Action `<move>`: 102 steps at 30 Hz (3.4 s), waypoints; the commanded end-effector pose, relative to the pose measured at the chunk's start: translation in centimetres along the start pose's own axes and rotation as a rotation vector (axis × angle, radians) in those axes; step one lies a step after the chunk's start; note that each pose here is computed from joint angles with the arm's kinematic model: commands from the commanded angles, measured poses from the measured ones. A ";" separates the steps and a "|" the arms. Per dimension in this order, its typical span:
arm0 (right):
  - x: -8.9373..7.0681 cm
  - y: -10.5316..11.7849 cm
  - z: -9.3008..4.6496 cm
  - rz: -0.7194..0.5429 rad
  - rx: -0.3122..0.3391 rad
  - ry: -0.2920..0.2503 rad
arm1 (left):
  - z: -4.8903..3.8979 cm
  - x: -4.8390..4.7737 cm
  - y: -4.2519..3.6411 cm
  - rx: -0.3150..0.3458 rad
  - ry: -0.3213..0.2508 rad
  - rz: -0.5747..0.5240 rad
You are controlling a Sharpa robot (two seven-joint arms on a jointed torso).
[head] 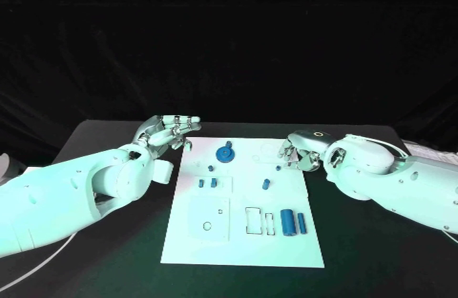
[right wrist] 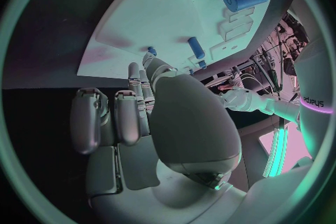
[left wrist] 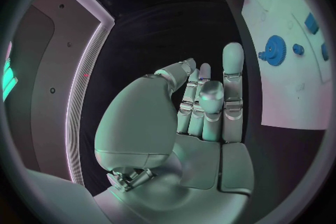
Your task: Assemble the parts on the task board
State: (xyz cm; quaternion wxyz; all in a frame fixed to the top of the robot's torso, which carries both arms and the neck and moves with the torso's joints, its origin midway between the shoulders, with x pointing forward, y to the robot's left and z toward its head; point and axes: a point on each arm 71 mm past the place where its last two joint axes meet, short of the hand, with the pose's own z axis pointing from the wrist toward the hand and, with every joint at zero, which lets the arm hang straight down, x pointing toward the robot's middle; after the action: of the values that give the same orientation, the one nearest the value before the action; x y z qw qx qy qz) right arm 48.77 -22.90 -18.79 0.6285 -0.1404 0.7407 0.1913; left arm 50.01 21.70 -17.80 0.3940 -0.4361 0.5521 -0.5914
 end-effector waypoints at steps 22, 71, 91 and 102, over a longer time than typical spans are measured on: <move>2.2 1.9 0.9 -0.081 -0.038 0.091 | -0.43 -0.10 -0.25 0.024 -0.036 -0.156; -0.4 3.6 0.1 -0.131 -0.041 -0.054 | -0.39 -0.08 0.03 -0.002 -0.033 -0.157; -1.1 13.0 -1.3 -0.005 -0.299 -0.100 | -0.40 0.19 0.18 -0.008 -0.022 -0.162; 2.6 16.6 -0.9 0.069 -0.381 -0.005 | -0.45 0.53 0.17 -0.011 -0.011 -0.167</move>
State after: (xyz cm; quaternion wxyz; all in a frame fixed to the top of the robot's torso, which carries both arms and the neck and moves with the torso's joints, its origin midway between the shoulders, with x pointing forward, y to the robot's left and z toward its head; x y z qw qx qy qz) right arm 40.23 -8.66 -19.09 0.5985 -0.2258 0.6885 0.3418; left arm 49.53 21.73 -18.04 0.3551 -0.4902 0.5144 -0.6075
